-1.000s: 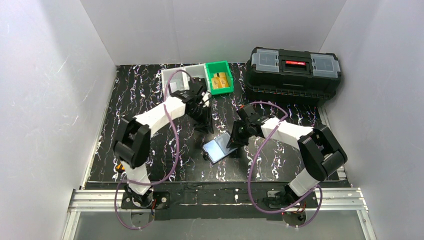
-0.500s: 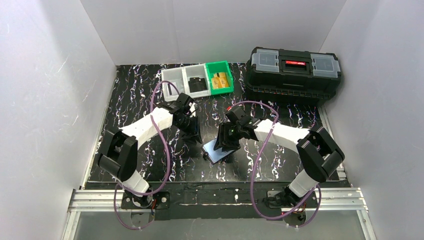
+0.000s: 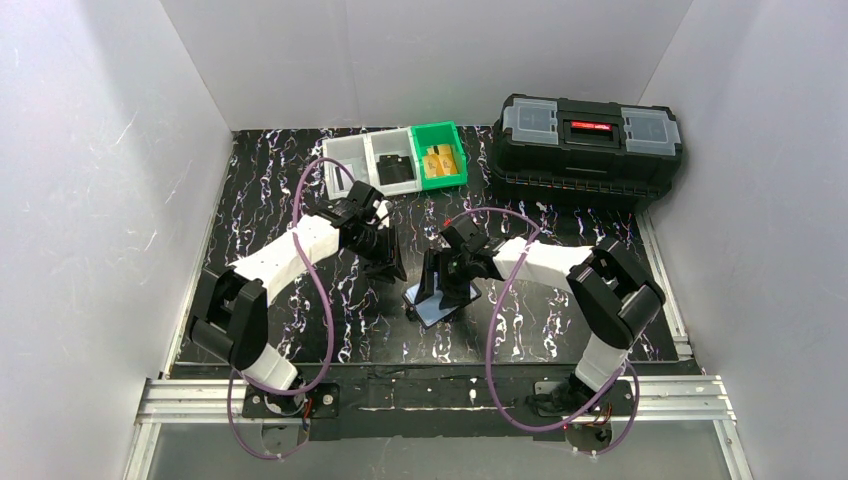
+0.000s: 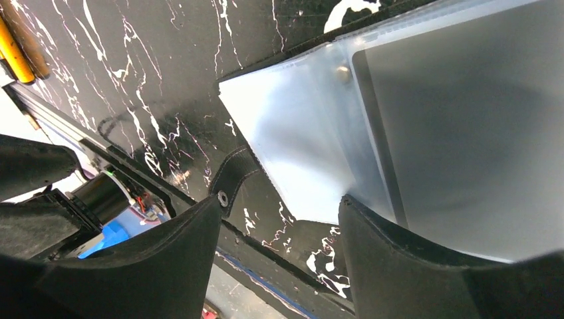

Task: Take the credit cards out of the card holder
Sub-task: Remove the credit card from the card holder.

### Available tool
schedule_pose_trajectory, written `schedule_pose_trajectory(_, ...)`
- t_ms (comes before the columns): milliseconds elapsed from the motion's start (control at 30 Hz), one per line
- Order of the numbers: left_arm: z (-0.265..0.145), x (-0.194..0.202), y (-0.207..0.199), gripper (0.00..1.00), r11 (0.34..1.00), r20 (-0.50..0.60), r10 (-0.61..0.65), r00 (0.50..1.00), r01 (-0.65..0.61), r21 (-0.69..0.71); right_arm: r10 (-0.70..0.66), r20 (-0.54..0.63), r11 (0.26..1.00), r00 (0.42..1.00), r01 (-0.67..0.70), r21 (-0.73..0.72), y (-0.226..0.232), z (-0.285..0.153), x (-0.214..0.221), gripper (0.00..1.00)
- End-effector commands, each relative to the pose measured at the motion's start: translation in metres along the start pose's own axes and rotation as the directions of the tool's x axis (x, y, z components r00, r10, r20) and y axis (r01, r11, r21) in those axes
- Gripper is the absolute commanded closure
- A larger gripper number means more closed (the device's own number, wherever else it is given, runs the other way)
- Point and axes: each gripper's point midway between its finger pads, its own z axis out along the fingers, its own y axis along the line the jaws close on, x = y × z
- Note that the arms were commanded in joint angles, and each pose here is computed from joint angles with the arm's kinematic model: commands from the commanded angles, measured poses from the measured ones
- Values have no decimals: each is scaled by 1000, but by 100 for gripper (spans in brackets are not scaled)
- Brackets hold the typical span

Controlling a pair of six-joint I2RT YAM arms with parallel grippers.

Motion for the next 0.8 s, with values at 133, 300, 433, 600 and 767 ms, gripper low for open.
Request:
schedule_pose_trajectory(133,-3,-9,-39,74,993,-14,20,1000,-18,120,21,146,999,989,-24,24,-5,-46,-24,27)
schedule_pose_trajectory(300,23,-11,-65,77,989,-53,48,997,-40,141,82,247,992,965,-104,77,-48,-79,-37,27)
schedule_pose_trajectory(433,52,-17,-66,84,994,-75,50,996,-43,97,75,226,989,971,-102,111,-63,-77,-37,34)
schedule_pose_trajectory(600,86,-21,-49,94,999,-106,45,993,-42,33,17,212,985,977,-53,166,-71,-66,-49,48)
schedule_pose_trajectory(767,99,-23,-42,96,999,-119,42,992,-42,5,-4,185,982,983,-31,188,-73,-55,-57,56)
